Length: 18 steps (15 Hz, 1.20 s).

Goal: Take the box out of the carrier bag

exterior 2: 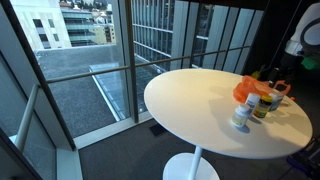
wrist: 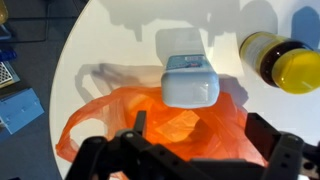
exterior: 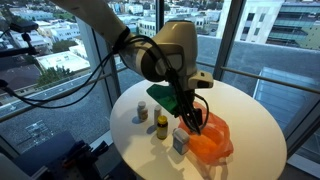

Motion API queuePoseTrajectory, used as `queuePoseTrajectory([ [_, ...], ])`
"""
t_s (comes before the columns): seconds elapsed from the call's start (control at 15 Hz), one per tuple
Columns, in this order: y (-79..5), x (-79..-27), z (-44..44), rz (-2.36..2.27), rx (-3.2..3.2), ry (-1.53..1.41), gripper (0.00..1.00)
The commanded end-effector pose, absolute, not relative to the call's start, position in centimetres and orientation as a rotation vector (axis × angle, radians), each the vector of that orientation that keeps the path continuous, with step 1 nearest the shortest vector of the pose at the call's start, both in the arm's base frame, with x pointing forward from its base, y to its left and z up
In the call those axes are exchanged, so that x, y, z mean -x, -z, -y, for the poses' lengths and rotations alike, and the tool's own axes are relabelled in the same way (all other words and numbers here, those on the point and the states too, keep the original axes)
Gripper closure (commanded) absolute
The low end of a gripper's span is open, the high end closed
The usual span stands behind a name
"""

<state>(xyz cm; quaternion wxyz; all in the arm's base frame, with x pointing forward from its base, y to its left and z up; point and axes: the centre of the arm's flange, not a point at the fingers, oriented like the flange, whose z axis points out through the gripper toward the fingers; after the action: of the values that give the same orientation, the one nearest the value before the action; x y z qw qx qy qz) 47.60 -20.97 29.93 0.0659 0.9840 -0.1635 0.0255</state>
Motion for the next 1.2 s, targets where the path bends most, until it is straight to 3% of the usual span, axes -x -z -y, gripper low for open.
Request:
queuePoseTrajectory([
  [0.0,-34.0,-48.6,21.0,0.564,-2.993,-0.101,0.00],
  [0.53,-40.2,-48.8,20.1,0.566,-3.021,0.063,0.00],
  [1.13,-45.6,-44.7,19.0,0.410,-3.067,0.202,0.00],
])
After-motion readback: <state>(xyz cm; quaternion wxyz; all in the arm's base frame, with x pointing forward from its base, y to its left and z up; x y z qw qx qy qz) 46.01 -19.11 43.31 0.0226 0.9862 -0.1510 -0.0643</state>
